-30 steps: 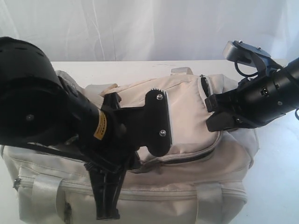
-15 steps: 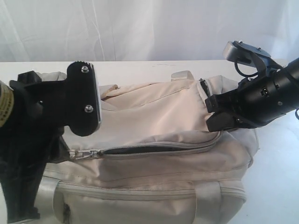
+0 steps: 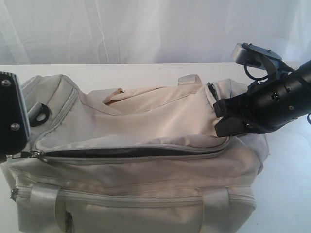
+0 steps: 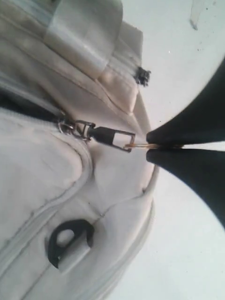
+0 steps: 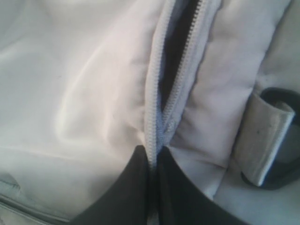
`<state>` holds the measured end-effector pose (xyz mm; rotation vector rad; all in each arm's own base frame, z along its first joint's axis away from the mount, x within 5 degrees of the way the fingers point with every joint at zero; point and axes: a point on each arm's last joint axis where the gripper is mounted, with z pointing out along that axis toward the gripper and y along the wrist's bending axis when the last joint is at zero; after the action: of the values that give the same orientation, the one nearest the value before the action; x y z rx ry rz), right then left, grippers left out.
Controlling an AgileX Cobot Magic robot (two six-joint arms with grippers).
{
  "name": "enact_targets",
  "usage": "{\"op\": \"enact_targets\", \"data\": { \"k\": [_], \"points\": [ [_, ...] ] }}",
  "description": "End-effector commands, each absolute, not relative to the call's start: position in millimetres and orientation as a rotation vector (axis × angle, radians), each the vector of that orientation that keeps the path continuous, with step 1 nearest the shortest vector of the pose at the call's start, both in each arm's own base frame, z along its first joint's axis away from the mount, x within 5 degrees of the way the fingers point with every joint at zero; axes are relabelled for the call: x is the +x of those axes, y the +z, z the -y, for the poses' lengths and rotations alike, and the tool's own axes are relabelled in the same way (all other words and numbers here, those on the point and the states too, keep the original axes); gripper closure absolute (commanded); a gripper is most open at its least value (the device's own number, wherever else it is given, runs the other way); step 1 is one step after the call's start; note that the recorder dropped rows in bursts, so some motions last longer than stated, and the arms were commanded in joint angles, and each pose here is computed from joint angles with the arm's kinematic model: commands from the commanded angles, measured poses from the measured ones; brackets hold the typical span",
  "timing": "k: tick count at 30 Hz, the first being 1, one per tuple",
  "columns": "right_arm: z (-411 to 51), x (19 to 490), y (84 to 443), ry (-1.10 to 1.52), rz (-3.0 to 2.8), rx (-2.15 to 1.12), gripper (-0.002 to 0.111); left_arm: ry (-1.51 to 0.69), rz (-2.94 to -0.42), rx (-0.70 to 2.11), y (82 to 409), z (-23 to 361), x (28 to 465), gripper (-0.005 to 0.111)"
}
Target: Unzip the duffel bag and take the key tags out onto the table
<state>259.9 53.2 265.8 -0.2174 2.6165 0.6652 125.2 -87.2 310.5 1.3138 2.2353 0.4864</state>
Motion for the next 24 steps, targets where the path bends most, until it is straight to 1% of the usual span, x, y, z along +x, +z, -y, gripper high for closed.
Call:
{"op": "enact_targets", "data": {
  "k": [1, 5, 6, 8, 11, 13, 15, 16, 20, 24],
  "points": [
    [-51, 262, 266, 0.61, -2.604, -0.266, 0.108, 0.59, -2.227, 1.203, 312, 67, 120, 0.107],
    [-51, 262, 266, 0.566, -2.564, -0.419, 0.108, 0.555, -2.188, 1.168, 309, 64, 117, 0.107],
    [-51, 261, 267, 0.577, -2.56, -0.413, 0.107, 0.545, -2.172, 1.176, 307, 65, 117, 0.107],
    [-52, 260, 270, 0.592, -2.542, -0.411, 0.1, 0.555, -2.153, 1.191, 300, 65, 118, 0.107],
    [-53, 258, 276, 0.58, -2.5, -0.455, 0.082, 0.573, -2.161, 1.159, 291, 64, 119, 0.107],
    [-53, 255, 284, 0.57, -2.471, -0.46, 0.067, 0.562, -2.173, 1.116, 288, 62, 118, 0.107],
    [-53, 252, 294, 0.559, -2.435, -0.466, 0.057, 0.536, -2.175, 1.092, 285, 62, 117, 0.107],
    [-53, 250, 301, 0.548, -2.407, -0.477, 0.055, 0.518, -2.175, 1.092, 285, 63, 117, 0.107],
    [-53, 237, 331, 0.504, -2.285, -0.534, 0.054, 0.386, -2.154, 1.074, 289, 68, 114, 0.107],
    [-65, 221, 355, 0.516, -2.162, -0.682, 0.055, 0.324, -2.159, 1.046, 295, 69, 111, 0.107]
  ]
}}
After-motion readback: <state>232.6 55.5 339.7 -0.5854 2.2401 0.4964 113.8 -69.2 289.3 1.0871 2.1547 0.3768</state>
